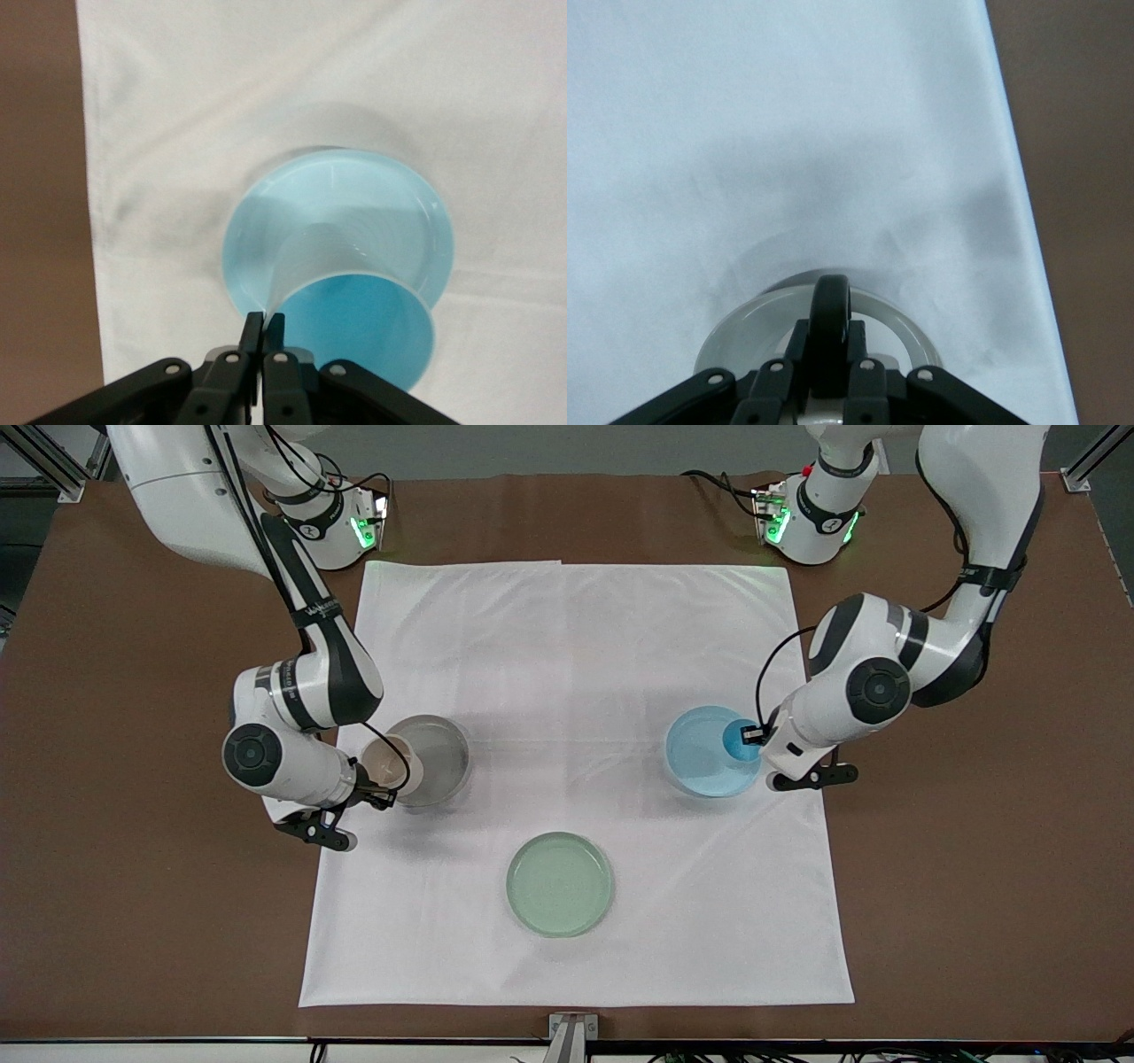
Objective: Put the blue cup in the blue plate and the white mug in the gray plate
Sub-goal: 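Carry the mug toward the gray plate while the left gripper carries the cup, then lower the mug onto the gray plate while the left gripper lowers the cup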
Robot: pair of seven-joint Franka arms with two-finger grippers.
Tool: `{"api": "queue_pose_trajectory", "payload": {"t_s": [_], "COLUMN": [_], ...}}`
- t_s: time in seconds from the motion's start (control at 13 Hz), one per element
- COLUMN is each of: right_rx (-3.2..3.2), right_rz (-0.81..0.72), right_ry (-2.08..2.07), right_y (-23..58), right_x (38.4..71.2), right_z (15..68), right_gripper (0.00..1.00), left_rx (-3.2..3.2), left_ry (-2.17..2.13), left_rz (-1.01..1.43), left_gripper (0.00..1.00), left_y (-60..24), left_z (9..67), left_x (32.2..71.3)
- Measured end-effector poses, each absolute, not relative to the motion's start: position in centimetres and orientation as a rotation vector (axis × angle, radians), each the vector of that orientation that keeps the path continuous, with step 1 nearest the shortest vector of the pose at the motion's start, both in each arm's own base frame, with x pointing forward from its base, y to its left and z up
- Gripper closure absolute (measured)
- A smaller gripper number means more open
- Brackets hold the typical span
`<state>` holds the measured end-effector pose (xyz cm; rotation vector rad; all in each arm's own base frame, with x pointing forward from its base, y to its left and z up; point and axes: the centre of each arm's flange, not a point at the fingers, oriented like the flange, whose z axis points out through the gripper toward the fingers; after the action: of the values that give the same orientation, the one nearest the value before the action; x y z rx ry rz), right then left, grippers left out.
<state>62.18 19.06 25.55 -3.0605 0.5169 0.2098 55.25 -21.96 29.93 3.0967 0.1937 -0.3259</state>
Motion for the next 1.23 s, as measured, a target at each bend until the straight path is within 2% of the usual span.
{"api": "queue_pose_trajectory", "payload": {"t_s": [0.31, 0.54, 0.62, 0.77, 1.0, 1.15, 1.23], "right_rx": [-3.075, -3.080, -3.080, -3.073, -3.067, -3.064, -3.061], "right_rz": [0.245, 0.254, 0.253, 0.226, 0.170, 0.120, 0.086], "right_ry": [0.553, 0.559, 0.568, 0.584, 0.497, 0.360, 0.303], "right_y": [22.5, 22.7, 22.4, 21.6, 19.7, 15.2, 12.1], "right_x": [59.5, 59.1, 59.2, 59.8, 62.7, 65.2, 66.1], "right_z": [23.6, 23.5, 23.6, 24.4, 29.1, 33.2, 34.9], "right_gripper": [0.81, 0.81, 0.74, 0.52, 0.20, 0.01, 0.00], "left_rx": [3.080, 3.073, 3.072, 3.066, 3.046, 3.050, 3.059], "left_ry": [0.235, 0.329, 0.345, 0.357, 0.411, 0.355, 0.282], "left_rz": [-0.378, -0.389, -0.369, -0.289, -0.121, -0.056, -0.039], "left_gripper": [0.94, 0.64, 0.52, 0.30, 0.01, 0.00, 0.00], "left_y": [-22.5, -22.3, -22.4, -22.3, -20.2, -16.3, -13.7], "left_z": [26.7, 25.9, 26.4, 28.8, 36.1, 42.1, 44.8], "left_x": [55.1, 55.3, 55.6, 56.7, 59.9, 62.5, 63.5]}}
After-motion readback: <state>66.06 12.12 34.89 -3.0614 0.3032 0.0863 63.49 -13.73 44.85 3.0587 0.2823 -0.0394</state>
